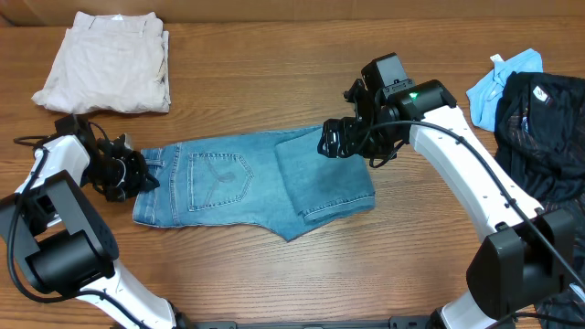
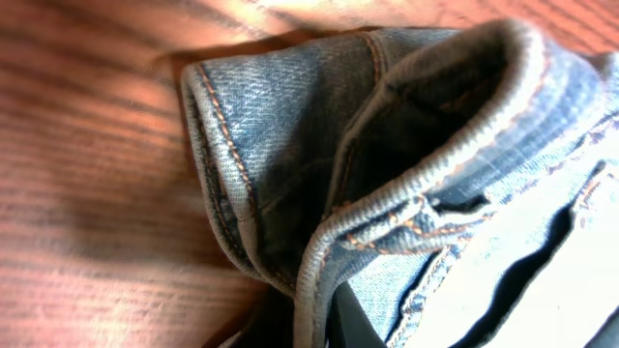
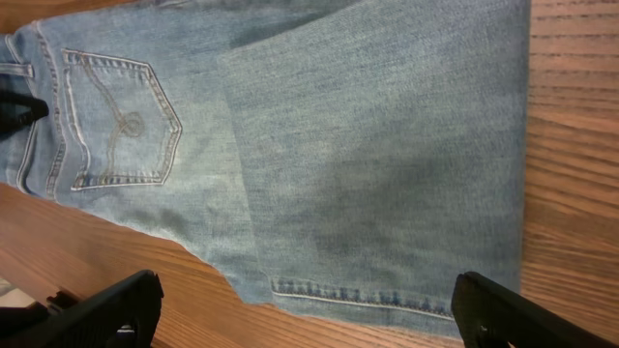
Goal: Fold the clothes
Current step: 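Grasp the waistband with the left gripper and lift it up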
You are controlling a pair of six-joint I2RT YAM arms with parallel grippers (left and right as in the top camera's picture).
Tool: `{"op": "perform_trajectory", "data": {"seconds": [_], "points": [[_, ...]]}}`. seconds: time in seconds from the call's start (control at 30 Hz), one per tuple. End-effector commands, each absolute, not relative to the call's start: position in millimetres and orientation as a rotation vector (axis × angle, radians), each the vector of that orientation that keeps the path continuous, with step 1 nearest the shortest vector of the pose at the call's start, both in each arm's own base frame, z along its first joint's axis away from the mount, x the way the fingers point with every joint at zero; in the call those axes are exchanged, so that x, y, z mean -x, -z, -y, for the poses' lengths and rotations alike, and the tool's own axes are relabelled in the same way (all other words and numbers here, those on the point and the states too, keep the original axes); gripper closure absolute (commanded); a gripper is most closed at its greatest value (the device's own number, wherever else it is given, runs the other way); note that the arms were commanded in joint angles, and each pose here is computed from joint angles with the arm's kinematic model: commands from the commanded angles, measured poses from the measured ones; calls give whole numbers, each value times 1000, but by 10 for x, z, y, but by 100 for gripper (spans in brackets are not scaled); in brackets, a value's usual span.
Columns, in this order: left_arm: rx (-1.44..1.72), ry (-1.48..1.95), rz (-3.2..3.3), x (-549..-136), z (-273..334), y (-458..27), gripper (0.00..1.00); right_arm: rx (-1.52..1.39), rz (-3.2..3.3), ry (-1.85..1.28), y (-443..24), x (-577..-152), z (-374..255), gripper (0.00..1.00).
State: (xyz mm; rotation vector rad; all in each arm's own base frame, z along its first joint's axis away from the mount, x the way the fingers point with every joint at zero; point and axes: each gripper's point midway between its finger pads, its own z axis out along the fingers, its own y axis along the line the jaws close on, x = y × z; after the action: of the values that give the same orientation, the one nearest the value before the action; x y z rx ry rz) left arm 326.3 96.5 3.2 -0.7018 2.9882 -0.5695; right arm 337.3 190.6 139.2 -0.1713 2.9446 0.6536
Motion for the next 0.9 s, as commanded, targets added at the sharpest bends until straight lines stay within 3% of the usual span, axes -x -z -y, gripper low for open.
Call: {"op": "perform_trajectory", "data": {"seconds": [0.0, 0.13, 0.4, 0.6, 0.87], "points": [[1035, 125, -3109, -2899, -1424, 150, 96, 176, -2957, -642, -1367, -3349, -1898, 0], [1267, -176, -3070, -2747, -1835, -117, 96, 175, -2959, -641, -1365, -3347, -1897, 0], [1318, -148, -2970, -3044, -2038, -980, 96, 182, -2928, -649, -1381, -3412, -1921, 0], [1130, -96, -2987, -3339, -1713, -1425, 96, 188, -2900, -655, -1353, -3503, -1955, 0], [781, -85, -3110, -3585, -891, -1489, 96, 187, -2904, -653, -1240, -3568, -1977, 0]]}}
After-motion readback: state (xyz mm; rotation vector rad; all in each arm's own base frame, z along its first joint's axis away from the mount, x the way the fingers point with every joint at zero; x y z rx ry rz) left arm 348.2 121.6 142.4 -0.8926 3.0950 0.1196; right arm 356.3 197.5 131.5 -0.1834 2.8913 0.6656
